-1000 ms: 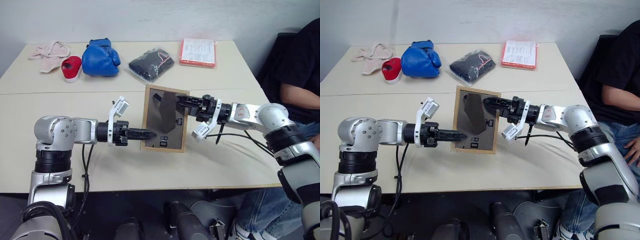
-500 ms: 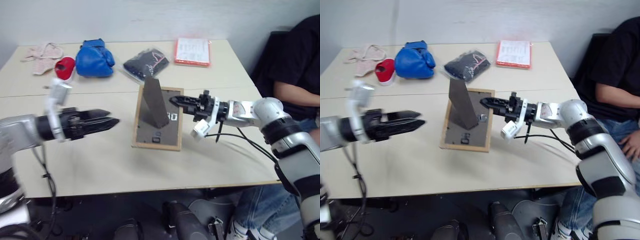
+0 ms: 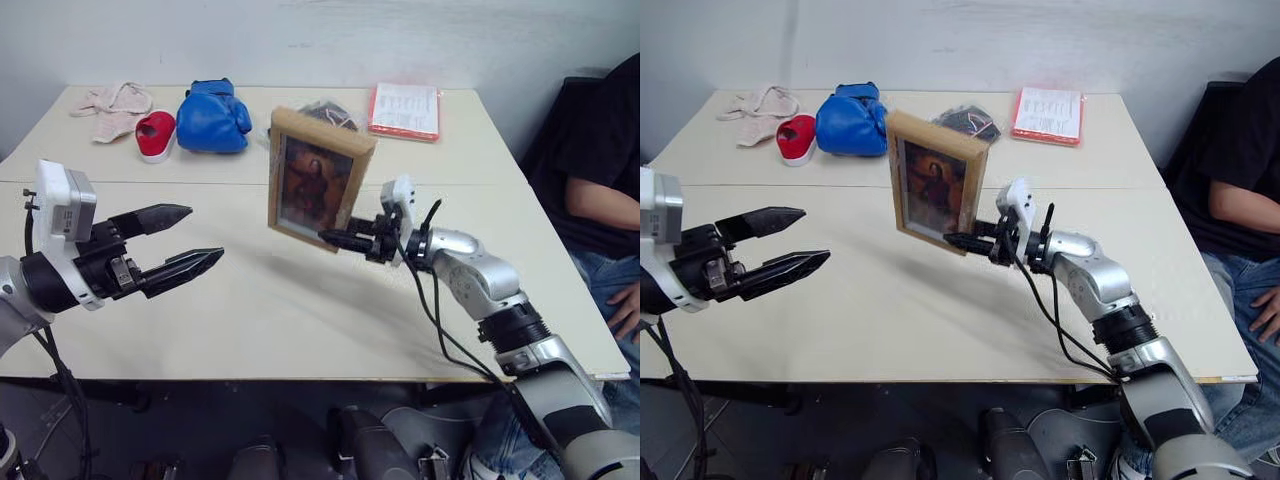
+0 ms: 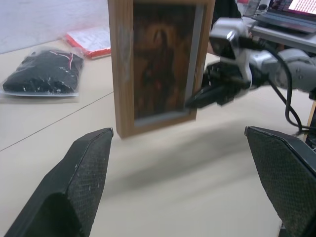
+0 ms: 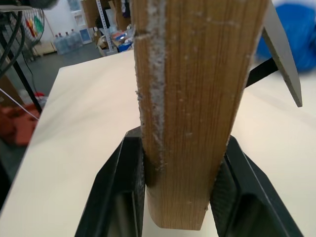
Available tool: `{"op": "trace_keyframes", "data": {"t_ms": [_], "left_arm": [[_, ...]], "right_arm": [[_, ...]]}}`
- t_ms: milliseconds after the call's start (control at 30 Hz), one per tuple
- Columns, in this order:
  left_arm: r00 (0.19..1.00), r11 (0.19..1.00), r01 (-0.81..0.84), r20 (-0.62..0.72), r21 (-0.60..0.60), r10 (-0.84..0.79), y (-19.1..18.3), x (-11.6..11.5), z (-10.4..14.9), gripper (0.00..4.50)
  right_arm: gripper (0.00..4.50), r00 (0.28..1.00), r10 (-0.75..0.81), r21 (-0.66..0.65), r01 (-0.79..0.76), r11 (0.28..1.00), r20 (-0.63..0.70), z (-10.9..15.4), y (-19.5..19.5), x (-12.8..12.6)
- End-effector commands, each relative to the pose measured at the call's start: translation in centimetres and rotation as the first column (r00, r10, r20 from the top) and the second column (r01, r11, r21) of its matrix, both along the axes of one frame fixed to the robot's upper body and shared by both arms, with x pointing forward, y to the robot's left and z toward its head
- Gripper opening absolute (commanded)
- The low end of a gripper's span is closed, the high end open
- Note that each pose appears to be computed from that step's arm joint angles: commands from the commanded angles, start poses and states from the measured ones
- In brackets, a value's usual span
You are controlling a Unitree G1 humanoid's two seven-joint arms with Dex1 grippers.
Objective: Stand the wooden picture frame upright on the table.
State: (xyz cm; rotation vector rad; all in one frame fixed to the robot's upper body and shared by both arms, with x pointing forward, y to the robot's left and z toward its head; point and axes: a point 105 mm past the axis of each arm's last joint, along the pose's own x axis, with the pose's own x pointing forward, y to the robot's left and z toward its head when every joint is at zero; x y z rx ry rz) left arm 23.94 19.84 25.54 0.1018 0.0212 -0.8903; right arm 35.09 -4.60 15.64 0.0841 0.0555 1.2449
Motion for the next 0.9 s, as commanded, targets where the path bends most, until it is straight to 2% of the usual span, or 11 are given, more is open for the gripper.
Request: {"op": "trace_keyframes", "data": {"t_ms": [33, 167, 200, 267, 333, 467, 500, 600, 667, 733, 900], "left_arm": [[0.999, 0.999, 0.03, 0.024, 0.021, -0.03, -0.6, 0.0, 0.1, 4.5], [0.998, 0.998, 0.06, 0.004, 0.032, -0.06, -0.9, 0.2, -0.5, 4.5], [0.998, 0.997, 0.07, -0.001, 0.037, -0.07, -1.0, 0.2, -0.6, 4.5], [0.996, 0.994, 0.091, -0.007, 0.053, -0.091, -1.1, 0.3, -0.7, 4.5], [0.994, 0.992, 0.11, -0.011, 0.06, -0.11, -1.1, 0.3, -0.7, 4.5], [0.99, 0.986, 0.143, -0.009, 0.084, -0.142, -1.0, 0.5, -0.3, 4.5], [0.989, 0.986, 0.145, -0.007, 0.087, -0.145, -1.0, 0.6, -0.2, 4.5], [0.989, 0.982, 0.148, 0.012, 0.117, -0.15, -0.5, 1.0, 0.2, 4.5], [0.987, 0.98, 0.151, 0.025, 0.131, -0.156, 0.0, 1.2, 0.9, 4.5], [0.986, 0.978, 0.156, 0.039, 0.138, -0.163, 0.2, 1.2, 1.7, 4.5], [0.978, 0.974, 0.194, 0.056, 0.116, -0.201, 0.1, 1.2, 3.2, 4.5]], "right_arm": [[1.23, 0.999, -0.033, -0.004, 0.033, 0.999, -0.004, -0.8, 0.4, 0.3], [1.23, 0.998, -0.051, -0.032, 0.051, 0.998, -0.029, -2.8, 0.6, 0.3], [1.79, 0.998, -0.06, -0.041, 0.059, 0.997, -0.029, -3.0, 0.4, 0.4], [2.24, 0.999, -0.039, -0.065, 0.038, 0.997, -0.01, -2.8, -0.1, -0.3], [2.91, 0.999, -0.032, -0.098, 0.034, 0.995, 0.023, -2.4, -0.8, -0.7], [4.27, 0.994, -0.027, -0.225, 0.05, 0.973, 0.105, -0.4, -5.1, -2.1], [4.48, 0.994, -0.019, -0.235, 0.044, 0.971, 0.111, 0.2, -5.8, -2.6], [4.48, 0.993, 0.029, -0.256, 0.0, 0.967, 0.111, 3.7, -9.3, -4.9], [4.48, 0.995, 0.031, -0.211, -0.011, 0.977, 0.094, 7.7, -11.6, -6.1], [4.48, 0.995, 0.045, -0.188, -0.028, 0.982, 0.087, 10.5, -12.9, -7.5], [4.48, 0.995, 0.089, -0.204, -0.076, 0.976, 0.055, 11.3, -13.0, -9.3]]}}
